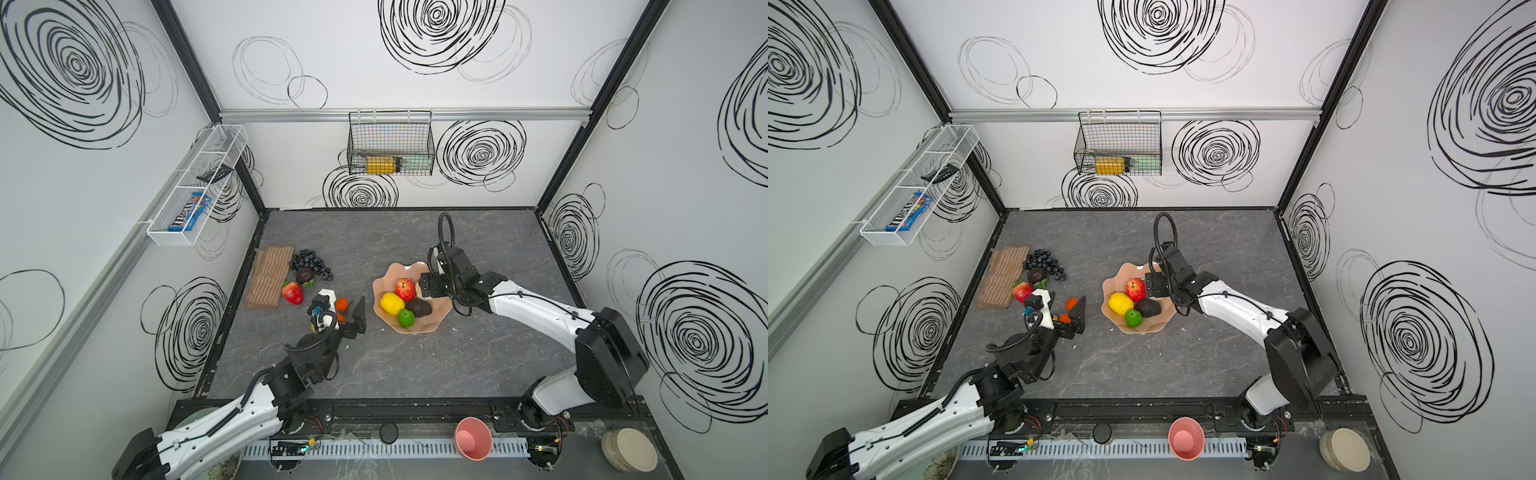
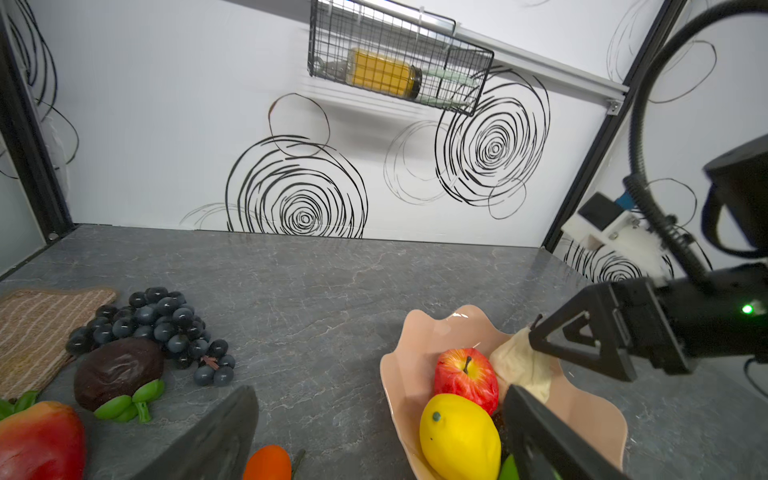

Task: Place and organize the fake fruits in the fruit bowl
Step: 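Open and withdraw the right gripper while the left gripper moves toward the loose fruits, then lower the left gripper onto the orange-red apple with leaves and grasp it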

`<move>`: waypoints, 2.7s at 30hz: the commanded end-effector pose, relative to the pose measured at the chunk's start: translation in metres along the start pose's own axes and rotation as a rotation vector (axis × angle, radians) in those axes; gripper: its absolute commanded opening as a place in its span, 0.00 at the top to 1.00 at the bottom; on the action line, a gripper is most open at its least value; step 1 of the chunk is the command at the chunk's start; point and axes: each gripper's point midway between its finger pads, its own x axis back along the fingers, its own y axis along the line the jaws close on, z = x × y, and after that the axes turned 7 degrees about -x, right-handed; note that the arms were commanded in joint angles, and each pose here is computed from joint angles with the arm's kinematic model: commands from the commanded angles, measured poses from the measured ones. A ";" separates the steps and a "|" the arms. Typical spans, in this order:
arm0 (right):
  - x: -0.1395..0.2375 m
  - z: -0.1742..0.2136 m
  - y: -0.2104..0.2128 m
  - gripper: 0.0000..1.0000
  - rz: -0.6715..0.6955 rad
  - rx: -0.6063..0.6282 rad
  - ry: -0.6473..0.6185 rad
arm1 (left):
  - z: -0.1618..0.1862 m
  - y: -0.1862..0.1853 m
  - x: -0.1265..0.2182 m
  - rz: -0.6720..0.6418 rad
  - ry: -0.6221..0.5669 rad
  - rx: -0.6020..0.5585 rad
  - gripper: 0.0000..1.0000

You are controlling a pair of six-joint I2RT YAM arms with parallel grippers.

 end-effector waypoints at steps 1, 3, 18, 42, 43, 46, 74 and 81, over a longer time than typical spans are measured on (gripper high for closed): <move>0.038 -0.010 -0.003 0.08 0.000 0.020 -0.052 | -0.018 -0.023 -0.006 0.105 0.003 0.060 0.04; 0.056 -0.010 -0.005 0.08 -0.022 0.022 -0.083 | -0.019 -0.037 -0.009 0.177 0.034 0.100 0.04; 0.119 0.029 -0.044 0.05 -0.196 -0.014 -0.370 | 0.038 0.019 -0.024 -0.193 0.581 0.086 0.03; 0.080 0.081 -0.058 0.03 -0.285 -0.045 -0.362 | 0.111 0.201 -0.025 -0.731 0.592 0.461 0.01; 0.081 0.080 -0.058 0.03 -0.285 -0.046 -0.364 | 0.114 0.204 -0.028 -0.727 0.593 0.478 0.01; 0.081 0.080 -0.058 0.02 -0.286 -0.051 -0.365 | 0.119 0.214 -0.035 -0.748 0.613 0.489 0.01; 0.079 0.081 -0.061 0.00 -0.274 -0.059 -0.371 | 0.148 0.257 -0.059 -0.802 0.687 0.525 0.33; 0.078 0.081 -0.061 0.01 -0.275 -0.059 -0.365 | 0.151 0.256 -0.057 -0.799 0.681 0.543 0.38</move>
